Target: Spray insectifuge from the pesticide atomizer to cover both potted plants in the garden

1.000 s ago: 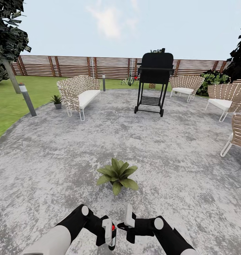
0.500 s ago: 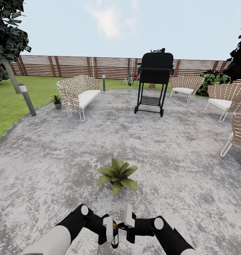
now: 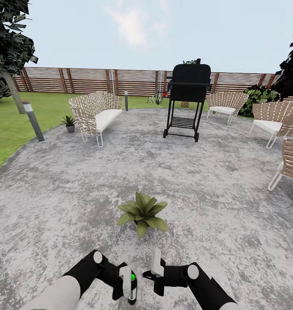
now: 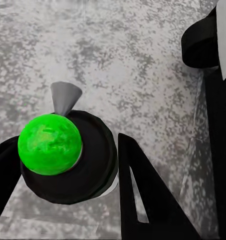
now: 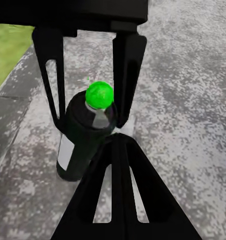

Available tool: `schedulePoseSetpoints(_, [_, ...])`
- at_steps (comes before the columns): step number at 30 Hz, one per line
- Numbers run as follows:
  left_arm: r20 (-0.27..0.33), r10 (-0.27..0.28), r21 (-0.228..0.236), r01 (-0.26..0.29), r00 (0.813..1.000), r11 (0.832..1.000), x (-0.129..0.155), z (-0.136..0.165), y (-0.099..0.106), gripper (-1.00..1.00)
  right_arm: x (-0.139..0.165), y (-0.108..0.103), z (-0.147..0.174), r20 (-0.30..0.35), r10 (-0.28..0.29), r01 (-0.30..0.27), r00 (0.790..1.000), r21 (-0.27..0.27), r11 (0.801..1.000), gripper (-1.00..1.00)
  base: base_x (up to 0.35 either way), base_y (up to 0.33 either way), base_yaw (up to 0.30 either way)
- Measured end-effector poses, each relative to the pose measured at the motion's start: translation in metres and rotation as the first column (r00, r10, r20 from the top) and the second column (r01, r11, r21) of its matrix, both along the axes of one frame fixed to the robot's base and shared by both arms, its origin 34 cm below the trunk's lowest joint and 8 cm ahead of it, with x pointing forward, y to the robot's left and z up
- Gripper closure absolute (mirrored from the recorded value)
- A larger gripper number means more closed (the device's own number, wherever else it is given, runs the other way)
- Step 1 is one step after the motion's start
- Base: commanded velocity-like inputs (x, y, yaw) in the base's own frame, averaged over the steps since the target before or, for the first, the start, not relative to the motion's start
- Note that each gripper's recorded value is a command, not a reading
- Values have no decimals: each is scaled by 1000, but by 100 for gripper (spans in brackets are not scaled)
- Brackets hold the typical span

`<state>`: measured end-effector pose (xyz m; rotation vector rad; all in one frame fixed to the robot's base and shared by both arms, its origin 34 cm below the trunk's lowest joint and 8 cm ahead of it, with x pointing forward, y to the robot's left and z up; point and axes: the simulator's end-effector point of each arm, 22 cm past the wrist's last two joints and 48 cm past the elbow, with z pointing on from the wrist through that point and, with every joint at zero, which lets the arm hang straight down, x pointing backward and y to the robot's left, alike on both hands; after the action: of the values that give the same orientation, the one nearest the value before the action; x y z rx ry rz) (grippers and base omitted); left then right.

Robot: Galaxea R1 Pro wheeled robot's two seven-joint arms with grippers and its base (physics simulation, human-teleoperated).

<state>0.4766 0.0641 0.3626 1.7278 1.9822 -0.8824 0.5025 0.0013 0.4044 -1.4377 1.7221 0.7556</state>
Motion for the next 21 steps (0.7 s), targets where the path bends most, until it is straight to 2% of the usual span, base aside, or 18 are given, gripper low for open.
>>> schedulePoseSetpoints(8, [2, 65, 146, -65, 998, 987, 7, -20, 112, 100, -1, 0, -1, 0, 2, -2, 1000, -4, 1000, 100, 0, 0, 0])
schedulePoseSetpoints(9, [4, 72, 161, -72, 997, 984, 7, -21, 124, 100, -1, 0, -1, -1, 2, -2, 1000, -4, 1000, -100, 0, 0, 0])
schedulePoseSetpoints(10, [6, 82, 185, -82, 997, 979, 8, -23, 142, 100, -1, -1, -2, -2, 3, -3, 1000, -5, 1000, -100, 0, 0, 0])
schedulePoseSetpoints(13, [10, 103, 221, -103, 995, 970, 9, -24, 173, 100, -2, -2, -3, -4, 2, -2, 1000, -7, 1000, -100, 0, 0, 0])
schedulePoseSetpoints(18, [38, 150, 254, -154, 988, 955, 17, -23, 205, 100, 2, -10, -6, -2, -17, 17, 1000, -17, 1000, -100, 0, 0, 0])
schedulePoseSetpoints(21, [115, 216, 264, -239, 970, 934, 37, -25, 216, 100, 14, -49, -23, 20, -92, 93, 996, -75, 993, -100, 0, 0, 0])
